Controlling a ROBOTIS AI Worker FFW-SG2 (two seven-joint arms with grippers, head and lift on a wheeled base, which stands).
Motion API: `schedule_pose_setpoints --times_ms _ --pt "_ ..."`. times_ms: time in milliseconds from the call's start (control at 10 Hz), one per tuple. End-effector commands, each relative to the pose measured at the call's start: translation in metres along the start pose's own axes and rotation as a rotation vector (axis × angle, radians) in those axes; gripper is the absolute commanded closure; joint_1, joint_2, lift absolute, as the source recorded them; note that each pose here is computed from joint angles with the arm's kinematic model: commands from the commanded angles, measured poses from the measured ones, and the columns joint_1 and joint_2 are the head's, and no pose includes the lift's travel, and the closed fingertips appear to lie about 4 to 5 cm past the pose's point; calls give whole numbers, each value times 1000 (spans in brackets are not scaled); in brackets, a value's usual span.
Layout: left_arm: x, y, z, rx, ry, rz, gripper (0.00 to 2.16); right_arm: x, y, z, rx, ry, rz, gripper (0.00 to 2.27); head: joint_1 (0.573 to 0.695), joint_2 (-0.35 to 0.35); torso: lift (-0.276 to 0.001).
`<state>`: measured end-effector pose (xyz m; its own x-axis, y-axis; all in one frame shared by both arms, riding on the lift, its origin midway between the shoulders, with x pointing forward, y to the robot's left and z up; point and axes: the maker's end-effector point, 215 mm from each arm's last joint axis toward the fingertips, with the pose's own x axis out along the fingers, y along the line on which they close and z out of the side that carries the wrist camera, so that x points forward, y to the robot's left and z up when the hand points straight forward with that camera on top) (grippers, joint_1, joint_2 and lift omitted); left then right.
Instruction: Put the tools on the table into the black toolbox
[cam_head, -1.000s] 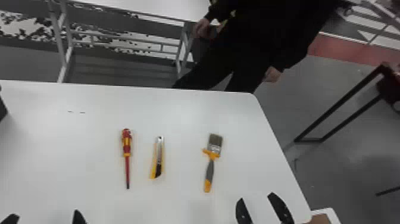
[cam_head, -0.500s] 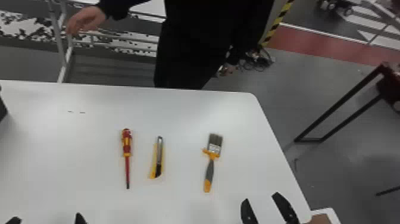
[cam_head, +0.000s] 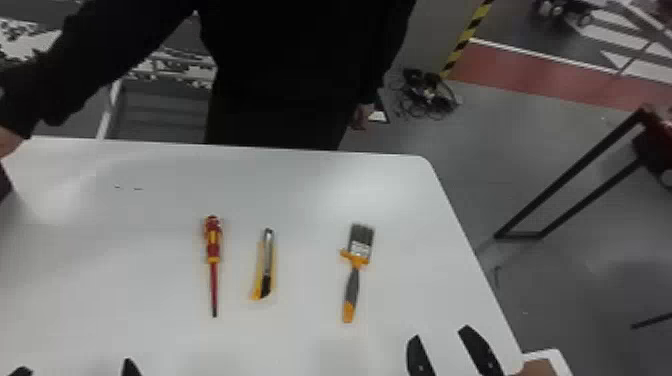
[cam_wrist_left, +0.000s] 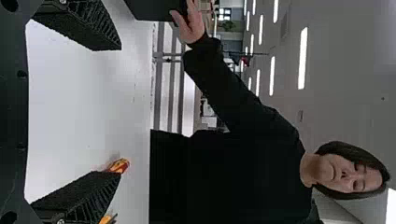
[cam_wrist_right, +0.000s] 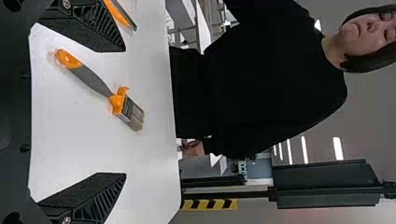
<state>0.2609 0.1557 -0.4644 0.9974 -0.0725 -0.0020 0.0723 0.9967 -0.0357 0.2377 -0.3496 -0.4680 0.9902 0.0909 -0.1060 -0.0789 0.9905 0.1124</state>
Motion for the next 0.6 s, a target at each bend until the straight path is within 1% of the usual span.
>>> schedule_pose_setpoints --times_ms 0,500 --pt "0 2 -3 1 6 2 29 0 -1 -4 5 4 -5 60 695 -350 -75" --pt "-1 2 -4 0 5 3 33 2 -1 -4 9 0 -8 60 695 -350 -75"
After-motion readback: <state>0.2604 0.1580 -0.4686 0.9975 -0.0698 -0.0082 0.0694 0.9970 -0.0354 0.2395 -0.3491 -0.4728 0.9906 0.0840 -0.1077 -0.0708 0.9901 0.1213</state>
